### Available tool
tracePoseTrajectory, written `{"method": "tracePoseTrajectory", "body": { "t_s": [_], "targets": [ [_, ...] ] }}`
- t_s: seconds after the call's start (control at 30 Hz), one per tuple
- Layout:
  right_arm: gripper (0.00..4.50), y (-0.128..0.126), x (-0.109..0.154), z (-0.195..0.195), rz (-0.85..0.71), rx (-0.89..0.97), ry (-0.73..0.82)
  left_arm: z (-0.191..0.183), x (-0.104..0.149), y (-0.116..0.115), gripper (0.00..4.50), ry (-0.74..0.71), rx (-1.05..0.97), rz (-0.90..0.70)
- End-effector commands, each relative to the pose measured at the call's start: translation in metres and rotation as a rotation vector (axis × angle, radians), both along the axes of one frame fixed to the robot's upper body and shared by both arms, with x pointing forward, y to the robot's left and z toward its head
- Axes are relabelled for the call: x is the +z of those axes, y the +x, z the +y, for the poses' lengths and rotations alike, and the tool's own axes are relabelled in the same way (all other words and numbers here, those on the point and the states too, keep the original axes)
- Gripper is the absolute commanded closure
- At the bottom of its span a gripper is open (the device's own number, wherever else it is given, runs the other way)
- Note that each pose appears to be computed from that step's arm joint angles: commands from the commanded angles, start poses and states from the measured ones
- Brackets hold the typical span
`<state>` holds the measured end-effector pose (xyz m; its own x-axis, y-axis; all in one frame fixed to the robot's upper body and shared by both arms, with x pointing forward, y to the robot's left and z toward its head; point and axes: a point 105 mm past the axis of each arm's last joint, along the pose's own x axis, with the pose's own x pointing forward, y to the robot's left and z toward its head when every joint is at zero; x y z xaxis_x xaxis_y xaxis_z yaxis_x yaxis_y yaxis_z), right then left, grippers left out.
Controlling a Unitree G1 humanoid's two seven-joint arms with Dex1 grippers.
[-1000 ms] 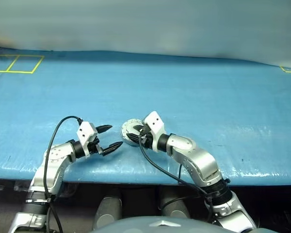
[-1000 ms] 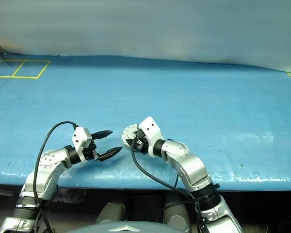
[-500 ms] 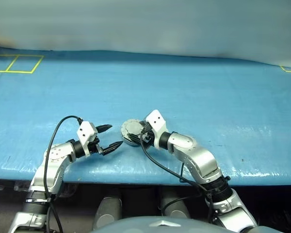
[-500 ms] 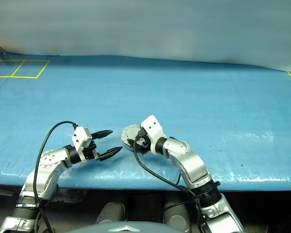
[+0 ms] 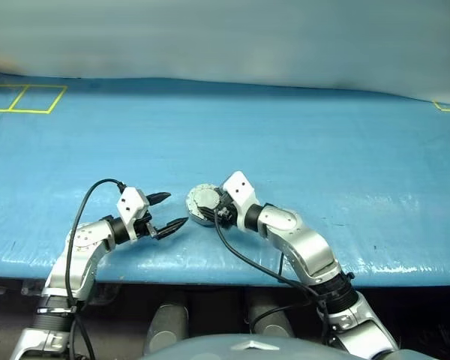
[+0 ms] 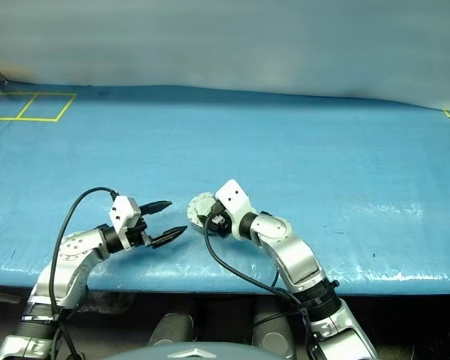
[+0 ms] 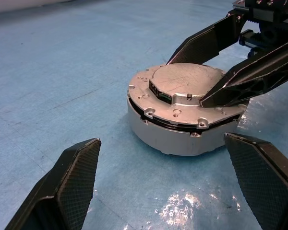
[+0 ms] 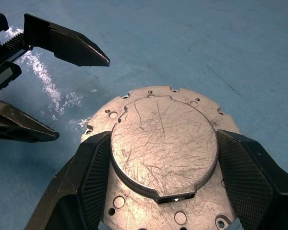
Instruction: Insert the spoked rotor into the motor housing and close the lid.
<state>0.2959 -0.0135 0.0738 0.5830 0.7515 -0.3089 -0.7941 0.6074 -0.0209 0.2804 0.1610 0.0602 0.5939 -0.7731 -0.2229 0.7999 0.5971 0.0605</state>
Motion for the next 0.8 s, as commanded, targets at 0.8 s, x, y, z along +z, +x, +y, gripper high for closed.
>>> {"method": "tracePoseTrajectory", "body": {
  "t_s": [0.8],
  "targets": [
    [1.45, 0.001, -0.033, -0.007, 0.075, -0.085, -0.140, -0.002, 0.014, 0.001, 0.00, -0.020, -0.001, -0.041]
  ]
}}
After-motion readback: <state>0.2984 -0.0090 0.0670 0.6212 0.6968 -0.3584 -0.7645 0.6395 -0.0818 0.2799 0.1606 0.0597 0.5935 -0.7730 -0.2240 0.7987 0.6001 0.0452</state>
